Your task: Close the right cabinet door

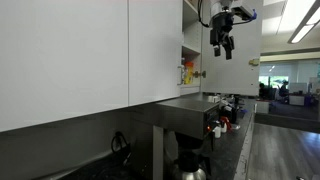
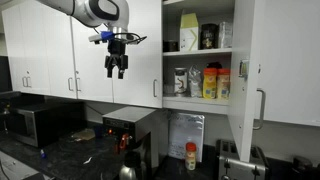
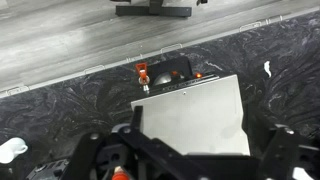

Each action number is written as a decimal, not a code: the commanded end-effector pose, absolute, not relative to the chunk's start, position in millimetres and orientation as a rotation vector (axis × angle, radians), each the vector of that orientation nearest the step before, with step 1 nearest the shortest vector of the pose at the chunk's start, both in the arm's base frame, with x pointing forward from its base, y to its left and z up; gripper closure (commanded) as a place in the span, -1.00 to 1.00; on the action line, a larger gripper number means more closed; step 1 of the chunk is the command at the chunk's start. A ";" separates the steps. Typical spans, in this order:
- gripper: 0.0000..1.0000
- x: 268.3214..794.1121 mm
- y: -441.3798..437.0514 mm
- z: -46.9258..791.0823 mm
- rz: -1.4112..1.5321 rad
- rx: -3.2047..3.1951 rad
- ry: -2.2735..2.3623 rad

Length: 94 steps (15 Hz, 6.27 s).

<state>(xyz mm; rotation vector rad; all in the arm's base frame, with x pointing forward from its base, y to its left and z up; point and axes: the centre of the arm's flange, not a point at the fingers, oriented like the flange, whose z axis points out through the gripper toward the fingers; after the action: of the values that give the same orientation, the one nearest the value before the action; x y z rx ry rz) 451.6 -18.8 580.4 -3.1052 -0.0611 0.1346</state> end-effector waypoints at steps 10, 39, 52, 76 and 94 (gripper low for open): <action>-1.00 449.9 -22.4 580.6 0.137 -3.106 -0.054; -1.00 341.5 -207.0 652.8 -0.407 -3.238 0.397; -1.00 275.6 -353.4 711.2 -0.993 -3.200 0.621; -1.00 248.3 -415.9 695.7 -1.241 -3.041 0.678; -1.00 270.5 -507.7 681.8 -1.329 -2.872 0.529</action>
<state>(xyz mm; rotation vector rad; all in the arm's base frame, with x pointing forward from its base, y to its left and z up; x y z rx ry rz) 257.8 -483.0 679.2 -2.8569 0.5606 -1.3569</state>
